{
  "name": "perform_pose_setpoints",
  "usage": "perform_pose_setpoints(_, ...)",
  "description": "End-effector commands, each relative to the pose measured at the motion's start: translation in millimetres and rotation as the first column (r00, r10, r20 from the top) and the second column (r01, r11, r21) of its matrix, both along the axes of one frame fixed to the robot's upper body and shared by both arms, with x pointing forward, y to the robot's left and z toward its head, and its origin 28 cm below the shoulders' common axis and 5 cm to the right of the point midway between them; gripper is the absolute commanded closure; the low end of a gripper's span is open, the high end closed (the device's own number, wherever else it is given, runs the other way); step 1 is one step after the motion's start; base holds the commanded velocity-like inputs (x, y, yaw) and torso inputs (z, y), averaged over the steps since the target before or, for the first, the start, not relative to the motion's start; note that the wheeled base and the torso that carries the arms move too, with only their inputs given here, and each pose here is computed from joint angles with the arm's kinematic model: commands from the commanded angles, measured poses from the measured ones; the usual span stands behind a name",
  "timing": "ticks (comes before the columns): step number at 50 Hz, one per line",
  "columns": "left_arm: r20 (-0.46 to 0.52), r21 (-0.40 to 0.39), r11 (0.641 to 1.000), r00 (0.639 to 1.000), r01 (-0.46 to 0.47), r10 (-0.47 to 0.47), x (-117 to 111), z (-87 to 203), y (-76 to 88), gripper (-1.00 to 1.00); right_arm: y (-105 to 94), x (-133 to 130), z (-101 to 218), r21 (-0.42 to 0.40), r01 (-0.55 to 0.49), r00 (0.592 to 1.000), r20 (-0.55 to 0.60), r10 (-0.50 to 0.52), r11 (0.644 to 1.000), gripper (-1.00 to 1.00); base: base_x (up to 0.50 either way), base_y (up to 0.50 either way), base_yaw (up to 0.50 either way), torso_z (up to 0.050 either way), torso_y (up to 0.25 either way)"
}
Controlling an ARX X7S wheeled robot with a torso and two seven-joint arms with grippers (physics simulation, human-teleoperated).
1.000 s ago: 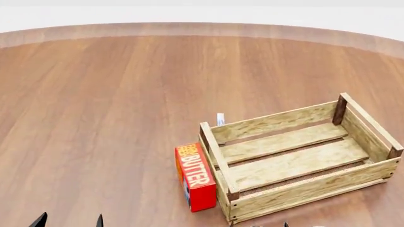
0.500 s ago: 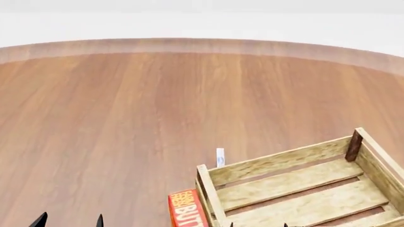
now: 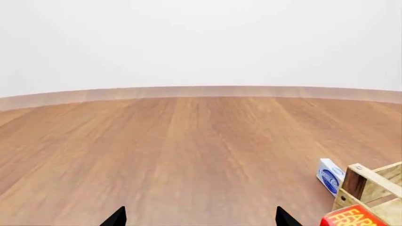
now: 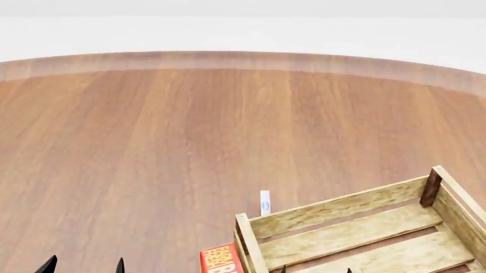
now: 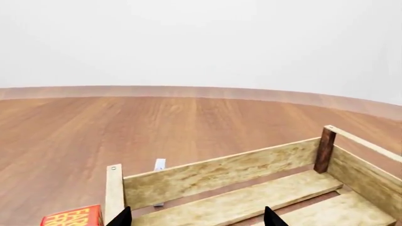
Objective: Pick up the tomato sauce, and put it in the wooden tray.
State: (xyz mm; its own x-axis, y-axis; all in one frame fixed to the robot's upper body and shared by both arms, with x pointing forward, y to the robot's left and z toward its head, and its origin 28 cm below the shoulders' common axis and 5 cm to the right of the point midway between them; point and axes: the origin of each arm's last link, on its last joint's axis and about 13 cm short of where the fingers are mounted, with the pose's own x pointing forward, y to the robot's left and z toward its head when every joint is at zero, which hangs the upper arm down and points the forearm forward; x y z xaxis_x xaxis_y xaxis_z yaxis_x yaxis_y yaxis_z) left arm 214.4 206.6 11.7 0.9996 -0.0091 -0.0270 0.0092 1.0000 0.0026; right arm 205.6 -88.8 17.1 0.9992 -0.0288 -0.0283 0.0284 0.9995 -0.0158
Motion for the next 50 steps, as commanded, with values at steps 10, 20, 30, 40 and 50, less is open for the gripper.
perform_pose_setpoints(10, 0.004, -0.004, 1.0, 1.0, -0.002, 0.002, -1, 0, -0.2, -1.0, 4.2, -16, 8, -0.009, -0.006, 1.0, 0.018, 0.006, 1.0, -1.0, 0.0, 0.0, 0.0, 0.0, 0.0)
perform_pose_setpoints(20, 0.004, -0.005, 1.0, 1.0, -0.003, 0.003, -1, 1, -0.5, -1.0, 1.5, -54, 15, -0.041, -0.025, 0.998, 0.053, 0.027, 0.999, -1.0, 0.0, 0.0, 0.0, 0.0, 0.0)
perform_pose_setpoints(30, 0.005, -0.005, 1.0, 1.0, -0.005, 0.005, -1, 0, 0.5, -1.0, 2.4, -88, 19, -0.046, -0.06, 0.993, 0.099, 0.064, 0.997, -1.0, 0.0, 0.0, 0.0, 0.0, 0.0)
perform_pose_setpoints(40, 0.005, -0.004, 1.0, 1.0, -0.006, 0.006, -1, 1, -0.2, -1.0, -2.6, -125, 27, -0.054, -0.064, 0.99, 0.122, 0.07, 0.997, -1.0, 0.0, 0.0, 0.0, 0.0, 0.0)
perform_pose_setpoints(50, 0.005, -0.004, 1.0, 1.0, -0.007, 0.007, 0, 0, -0.4, -1.0, -7.9, -148, 24, -0.014, -0.046, 0.991, 0.123, 0.048, 0.999, -1.0, 0.0, 0.0, 0.0, 0.0, 0.0)
